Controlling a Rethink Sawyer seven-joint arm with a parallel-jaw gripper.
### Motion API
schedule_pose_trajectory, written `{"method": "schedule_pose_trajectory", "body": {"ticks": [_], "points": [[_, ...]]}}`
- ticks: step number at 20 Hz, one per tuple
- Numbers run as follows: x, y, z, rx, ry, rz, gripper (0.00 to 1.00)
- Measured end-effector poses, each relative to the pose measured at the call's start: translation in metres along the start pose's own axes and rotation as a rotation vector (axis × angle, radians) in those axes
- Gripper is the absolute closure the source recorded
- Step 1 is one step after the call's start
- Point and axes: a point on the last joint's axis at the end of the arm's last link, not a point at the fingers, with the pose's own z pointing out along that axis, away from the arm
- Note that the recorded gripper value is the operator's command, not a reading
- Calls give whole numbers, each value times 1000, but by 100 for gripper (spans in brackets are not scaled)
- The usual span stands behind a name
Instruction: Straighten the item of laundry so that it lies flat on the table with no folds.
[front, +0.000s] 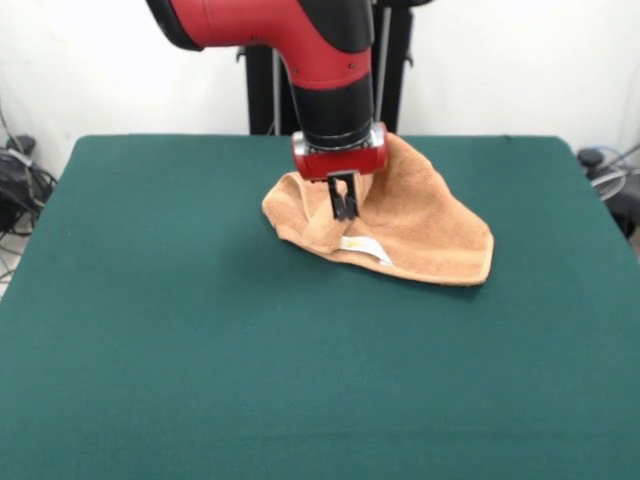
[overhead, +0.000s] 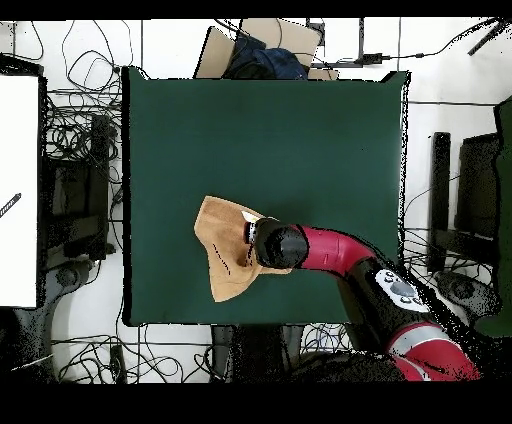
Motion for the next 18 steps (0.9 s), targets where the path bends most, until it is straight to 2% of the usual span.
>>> {"method": "schedule_pose_trajectory", "body": {"ticks": [9,13,18], "points": [[-4,4,-2,5,-26,-10,100],[-3,5,-12,12,-33,-12,100],[-1,10,-38,25,-52,-11,100]]}}
